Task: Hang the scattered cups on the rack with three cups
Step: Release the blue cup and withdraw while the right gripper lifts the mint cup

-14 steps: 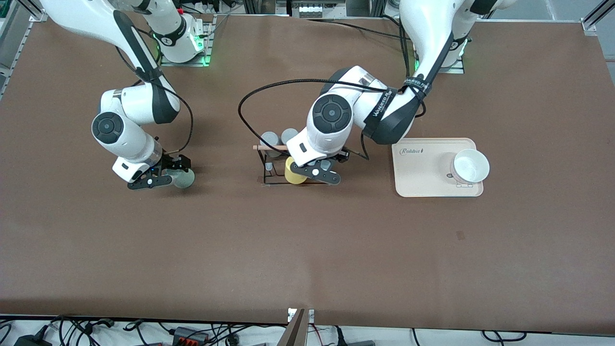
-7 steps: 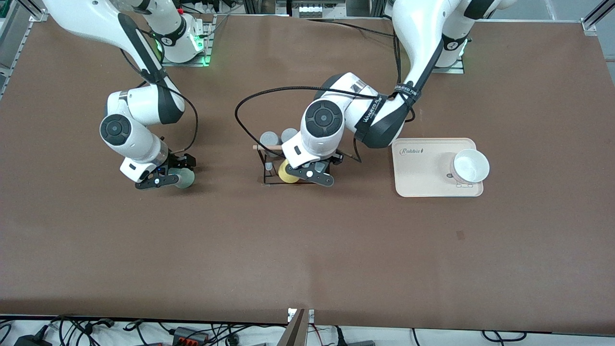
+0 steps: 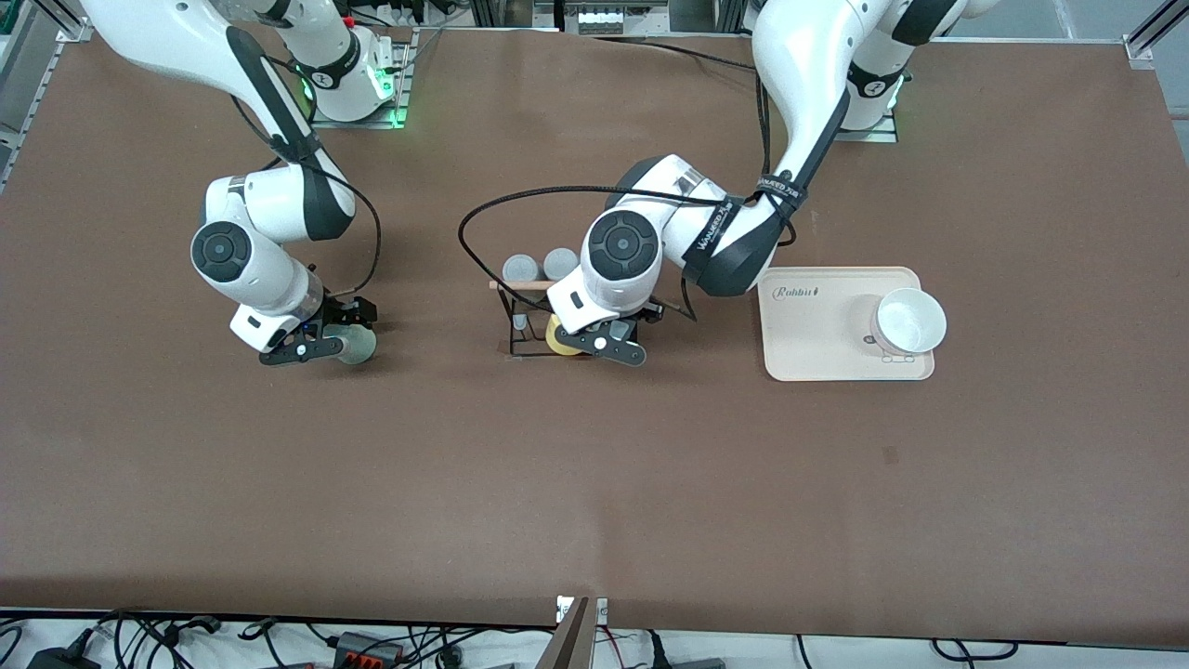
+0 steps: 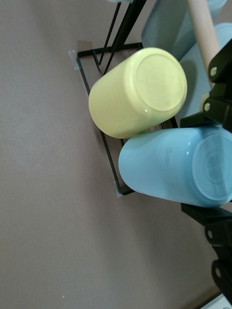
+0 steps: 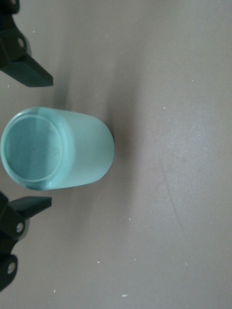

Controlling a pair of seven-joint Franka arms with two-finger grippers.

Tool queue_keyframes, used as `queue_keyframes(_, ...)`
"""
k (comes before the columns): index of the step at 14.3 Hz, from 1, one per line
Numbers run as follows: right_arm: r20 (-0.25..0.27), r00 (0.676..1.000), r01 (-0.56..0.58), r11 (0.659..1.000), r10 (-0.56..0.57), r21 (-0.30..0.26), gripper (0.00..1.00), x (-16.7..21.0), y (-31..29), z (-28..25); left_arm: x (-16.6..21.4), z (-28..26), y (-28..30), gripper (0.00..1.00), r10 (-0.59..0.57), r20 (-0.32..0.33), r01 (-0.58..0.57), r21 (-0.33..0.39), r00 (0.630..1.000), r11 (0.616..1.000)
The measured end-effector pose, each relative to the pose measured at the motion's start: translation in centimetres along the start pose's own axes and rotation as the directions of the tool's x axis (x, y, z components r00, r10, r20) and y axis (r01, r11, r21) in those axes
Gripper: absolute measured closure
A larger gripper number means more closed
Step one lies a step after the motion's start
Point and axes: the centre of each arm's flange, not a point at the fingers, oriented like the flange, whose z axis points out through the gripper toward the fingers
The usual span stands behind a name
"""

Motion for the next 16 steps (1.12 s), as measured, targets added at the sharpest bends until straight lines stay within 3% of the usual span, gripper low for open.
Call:
queue_keyframes(7,0.000,1.000,-0.008,1.000,0.008,0.000,0.00,0.0,0.4,0.0,0.2,1.2,-0.3,0.34,-0.005,0.015,0.005,0.008,1.000,1.000)
queue_keyframes(9,0.000,1.000,-0.010,1.000,0.010,0.000,0.00,0.0,0.6,0.0,0.3,1.2,-0.4,0.19,-0.008,0.015,0.008,0.010,1.000,1.000)
queue_keyframes(10,0.001,1.000,-0.010,1.000,0.010,0.000,0.06,0.0,0.6,0.0,0.4,1.1,-0.6,0.11,-0.010,0.013,0.010,0.011,1.000,1.000)
queue_keyframes(12,0.000,1.000,-0.011,1.000,0.011,0.000,0.30,0.0,0.7,0.0,0.7,-0.1,-1.5,0.00,-0.025,0.000,0.025,0.007,1.000,1.000)
queue_keyframes(13,-0.002,1.000,-0.013,1.000,0.013,0.000,0.34,0.0,0.8,-0.1,0.8,-1.1,-2.4,0.00,-0.037,0.000,0.037,0.007,0.999,0.999)
queue_keyframes(16,-0.002,1.000,-0.013,1.000,0.013,0.000,0.34,0.0,0.8,-0.1,1.0,-5.7,-7.3,0.00,-0.103,0.007,0.102,0.005,0.995,0.995)
